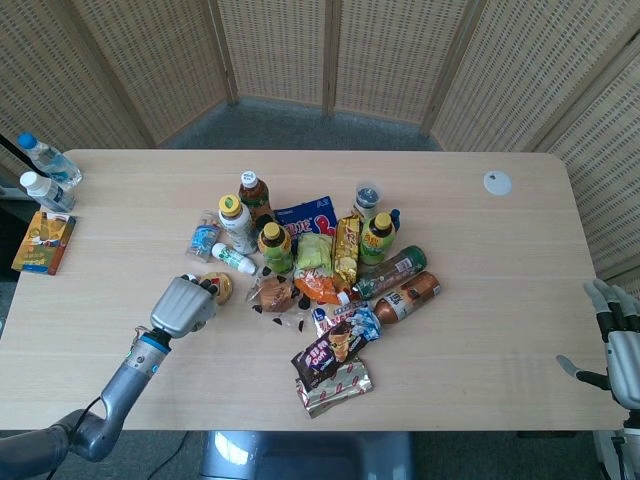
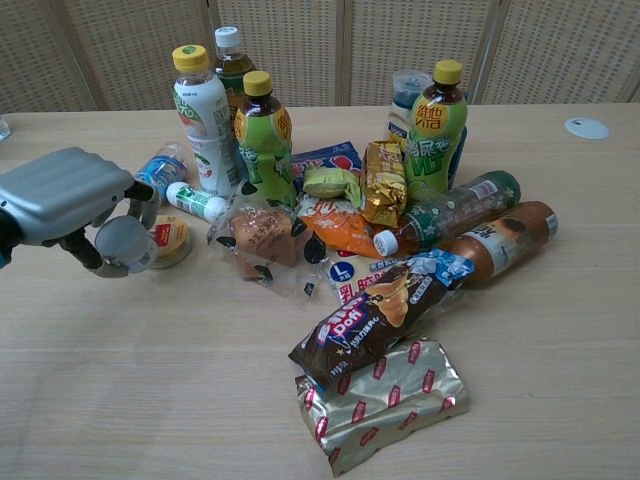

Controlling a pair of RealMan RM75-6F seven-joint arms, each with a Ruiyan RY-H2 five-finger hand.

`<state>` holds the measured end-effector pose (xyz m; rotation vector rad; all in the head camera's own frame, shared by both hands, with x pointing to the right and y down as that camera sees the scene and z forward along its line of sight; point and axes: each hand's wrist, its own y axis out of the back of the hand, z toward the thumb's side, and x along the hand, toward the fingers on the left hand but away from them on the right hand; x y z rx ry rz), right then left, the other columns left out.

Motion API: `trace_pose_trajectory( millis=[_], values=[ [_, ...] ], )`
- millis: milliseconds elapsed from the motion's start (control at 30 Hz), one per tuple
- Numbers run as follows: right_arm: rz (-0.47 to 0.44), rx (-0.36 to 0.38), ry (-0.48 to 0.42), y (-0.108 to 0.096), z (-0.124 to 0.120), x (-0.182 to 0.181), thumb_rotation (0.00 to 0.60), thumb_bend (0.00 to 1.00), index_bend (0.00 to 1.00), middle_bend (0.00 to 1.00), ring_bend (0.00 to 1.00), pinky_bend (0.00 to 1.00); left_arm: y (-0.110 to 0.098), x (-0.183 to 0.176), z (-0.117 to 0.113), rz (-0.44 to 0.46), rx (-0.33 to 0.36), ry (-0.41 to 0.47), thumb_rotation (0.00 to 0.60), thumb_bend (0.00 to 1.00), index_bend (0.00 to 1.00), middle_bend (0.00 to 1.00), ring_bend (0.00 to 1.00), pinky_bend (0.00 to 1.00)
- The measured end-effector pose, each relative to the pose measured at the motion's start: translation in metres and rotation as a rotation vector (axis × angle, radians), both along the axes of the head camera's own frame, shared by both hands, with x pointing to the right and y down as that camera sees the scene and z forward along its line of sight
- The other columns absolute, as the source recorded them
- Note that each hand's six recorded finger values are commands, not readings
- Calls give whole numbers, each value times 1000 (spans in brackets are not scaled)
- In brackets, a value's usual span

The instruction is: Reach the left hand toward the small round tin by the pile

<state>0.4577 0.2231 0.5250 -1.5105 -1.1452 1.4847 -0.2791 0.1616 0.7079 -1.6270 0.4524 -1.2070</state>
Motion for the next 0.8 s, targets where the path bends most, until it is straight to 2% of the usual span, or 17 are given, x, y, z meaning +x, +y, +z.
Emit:
trace_pose_trajectory(
  millis=[167,400,600,800],
  values=[
    [1,2,-1,0,-1,0,586,0,0,0,0,0,-11,6,-23,-9,34,44,600,0,779,704,667,632],
    [0,2,-2,0,-1,-1,583,0,0,0,0,0,-30,14,-71,-4,105,99,600,0,771,700,667,632],
    [-3,5,-5,0,-2,-3,586,0,0,0,0,0,-41,16,-110,15,167,111,600,0,766,699,667,633],
    [-4,7,-6,1,-3,-3,585,0,0,0,0,0,-45,17,-130,29,204,107,600,0,759,696,668,633]
  ],
)
